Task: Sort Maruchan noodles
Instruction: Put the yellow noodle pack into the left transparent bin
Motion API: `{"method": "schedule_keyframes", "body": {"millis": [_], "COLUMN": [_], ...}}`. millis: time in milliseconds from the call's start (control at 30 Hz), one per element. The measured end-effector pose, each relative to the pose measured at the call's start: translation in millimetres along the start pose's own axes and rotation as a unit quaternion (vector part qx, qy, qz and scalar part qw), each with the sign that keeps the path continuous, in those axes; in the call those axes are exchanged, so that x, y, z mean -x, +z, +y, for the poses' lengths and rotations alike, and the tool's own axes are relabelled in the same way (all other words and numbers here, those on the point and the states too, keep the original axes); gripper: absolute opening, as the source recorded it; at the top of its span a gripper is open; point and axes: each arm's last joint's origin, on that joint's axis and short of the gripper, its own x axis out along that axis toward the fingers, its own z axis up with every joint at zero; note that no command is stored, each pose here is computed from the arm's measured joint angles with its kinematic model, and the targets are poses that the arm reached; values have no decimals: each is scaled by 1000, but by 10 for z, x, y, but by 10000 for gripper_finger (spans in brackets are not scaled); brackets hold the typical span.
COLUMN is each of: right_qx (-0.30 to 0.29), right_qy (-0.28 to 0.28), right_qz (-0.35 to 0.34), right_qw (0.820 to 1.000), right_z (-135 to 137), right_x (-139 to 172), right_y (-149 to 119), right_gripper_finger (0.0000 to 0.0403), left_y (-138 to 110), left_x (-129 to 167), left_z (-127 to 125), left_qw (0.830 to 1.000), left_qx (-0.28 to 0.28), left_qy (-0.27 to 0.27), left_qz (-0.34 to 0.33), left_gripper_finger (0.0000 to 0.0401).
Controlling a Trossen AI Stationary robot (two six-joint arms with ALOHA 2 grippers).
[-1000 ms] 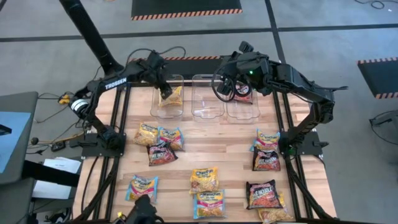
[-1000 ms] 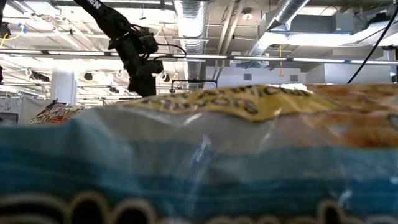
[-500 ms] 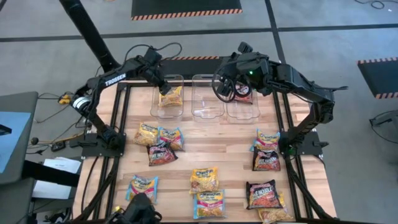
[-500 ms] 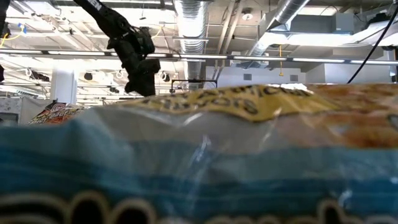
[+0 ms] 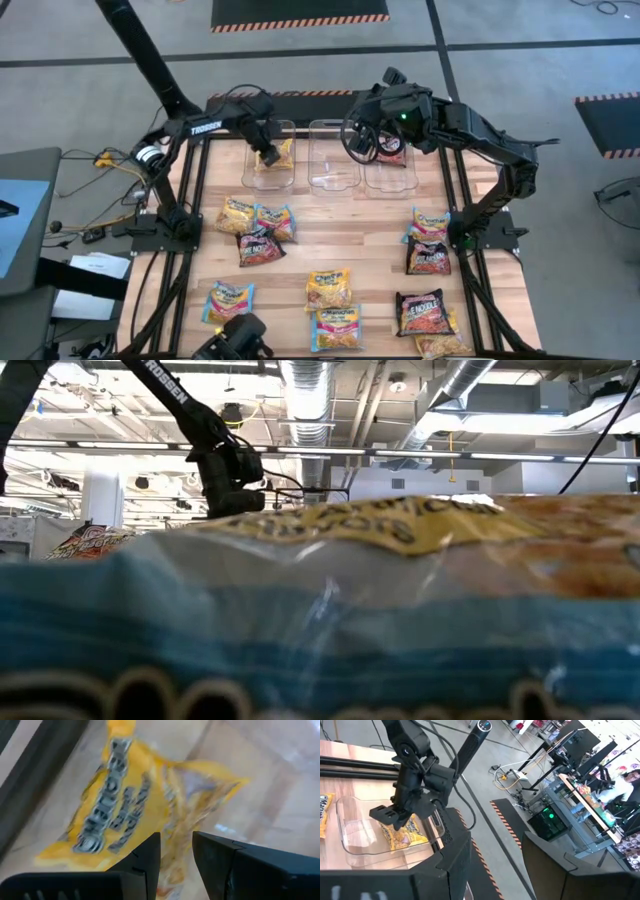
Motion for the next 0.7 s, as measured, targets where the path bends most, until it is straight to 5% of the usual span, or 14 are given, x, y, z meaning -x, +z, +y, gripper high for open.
{"method": "schedule_keyframes", "body": {"millis": [433, 700], "right_qx": [-2, -1], "right_qy": [0, 0], "right_qz": [0, 0], "right_qw": [1000, 1000], "right_z": [-1, -1], "right_x": [1, 1], "right_y": [0, 0], "right_gripper_finger": [201, 201], "left_y": [31, 45], "left_x": [-152, -159], "left_z": [-136, -200], "left_qw": [997, 997], "left_qx": [-47, -56], "left_qy": [48, 49], "left_qz": [28, 27], "left_gripper_finger": [95, 8]}}
